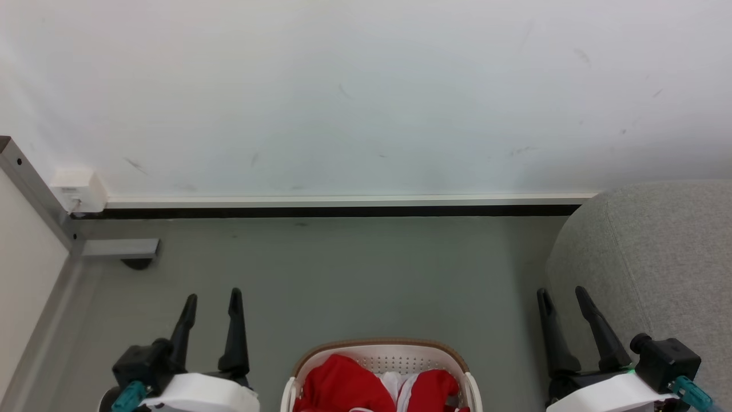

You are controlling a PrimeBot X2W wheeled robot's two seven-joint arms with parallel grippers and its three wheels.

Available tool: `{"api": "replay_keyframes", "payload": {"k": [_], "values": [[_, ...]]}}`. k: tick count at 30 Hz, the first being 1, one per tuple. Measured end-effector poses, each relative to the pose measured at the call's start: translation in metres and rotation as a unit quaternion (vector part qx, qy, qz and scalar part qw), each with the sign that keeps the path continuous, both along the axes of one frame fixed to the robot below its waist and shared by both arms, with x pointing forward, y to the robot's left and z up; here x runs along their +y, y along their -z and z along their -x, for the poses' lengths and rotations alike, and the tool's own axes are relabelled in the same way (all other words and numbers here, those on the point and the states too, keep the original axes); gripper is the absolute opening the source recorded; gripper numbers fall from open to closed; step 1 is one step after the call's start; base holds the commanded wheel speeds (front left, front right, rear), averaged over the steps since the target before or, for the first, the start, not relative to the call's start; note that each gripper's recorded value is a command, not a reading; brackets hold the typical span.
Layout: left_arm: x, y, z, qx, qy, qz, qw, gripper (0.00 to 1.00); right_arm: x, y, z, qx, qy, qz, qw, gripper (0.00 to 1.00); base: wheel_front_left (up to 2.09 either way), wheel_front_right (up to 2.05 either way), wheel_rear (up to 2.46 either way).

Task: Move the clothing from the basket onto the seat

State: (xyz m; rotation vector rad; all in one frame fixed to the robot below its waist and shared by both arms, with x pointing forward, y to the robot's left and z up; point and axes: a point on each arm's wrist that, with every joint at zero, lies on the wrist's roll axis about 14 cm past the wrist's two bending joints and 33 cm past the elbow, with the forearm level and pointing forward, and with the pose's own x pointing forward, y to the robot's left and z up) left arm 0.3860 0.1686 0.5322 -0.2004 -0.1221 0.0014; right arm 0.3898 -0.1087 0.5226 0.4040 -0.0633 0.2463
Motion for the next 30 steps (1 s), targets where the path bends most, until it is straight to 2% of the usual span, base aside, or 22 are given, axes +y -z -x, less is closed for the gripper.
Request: {"api": "replay_keyframes", "payload": {"k": [24,30], "values": [[-0.008,-0.005,0.001,-0.023,0.005,-0.085,0.996,1.0,0.014,-0.004,0.003,-0.034,-0.02,0.068,0.997,1.0,0.0,0.0,0.0],[-0.008,-0.007,0.001,-0.027,0.005,-0.092,0.995,1.0,0.015,-0.007,0.002,-0.041,-0.021,0.074,0.996,1.0,0.0,0.0,0.0]]}}
